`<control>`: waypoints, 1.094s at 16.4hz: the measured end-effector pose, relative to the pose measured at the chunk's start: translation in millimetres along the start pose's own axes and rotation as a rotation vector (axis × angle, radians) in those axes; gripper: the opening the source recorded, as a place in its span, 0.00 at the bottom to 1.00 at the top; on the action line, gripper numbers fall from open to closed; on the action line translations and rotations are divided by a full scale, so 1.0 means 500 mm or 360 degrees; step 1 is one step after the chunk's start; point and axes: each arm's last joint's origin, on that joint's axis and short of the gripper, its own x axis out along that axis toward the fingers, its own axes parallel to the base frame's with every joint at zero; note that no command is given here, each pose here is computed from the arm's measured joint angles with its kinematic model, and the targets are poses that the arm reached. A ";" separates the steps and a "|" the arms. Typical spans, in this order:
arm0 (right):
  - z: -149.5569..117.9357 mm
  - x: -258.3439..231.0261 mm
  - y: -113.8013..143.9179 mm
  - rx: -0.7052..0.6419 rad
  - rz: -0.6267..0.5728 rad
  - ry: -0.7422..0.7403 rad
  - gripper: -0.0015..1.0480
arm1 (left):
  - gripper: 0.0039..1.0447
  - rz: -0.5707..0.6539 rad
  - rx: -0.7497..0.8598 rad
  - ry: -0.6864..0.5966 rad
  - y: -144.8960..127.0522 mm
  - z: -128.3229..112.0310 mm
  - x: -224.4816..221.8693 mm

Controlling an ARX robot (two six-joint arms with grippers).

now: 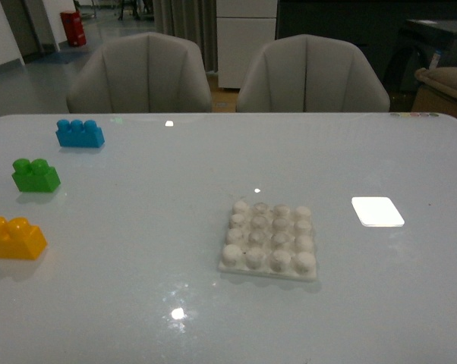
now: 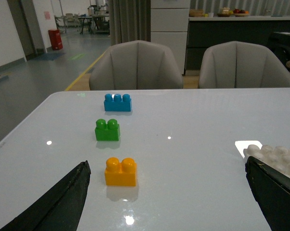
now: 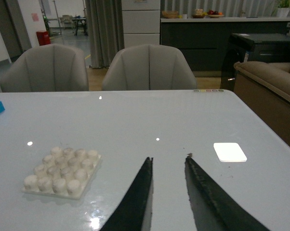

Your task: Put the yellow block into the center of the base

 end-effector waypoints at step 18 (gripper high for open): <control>0.000 0.000 0.000 0.0000 0.0000 0.0000 0.94 | 0.94 -0.0029 -0.0214 0.0616 0.019 0.044 0.003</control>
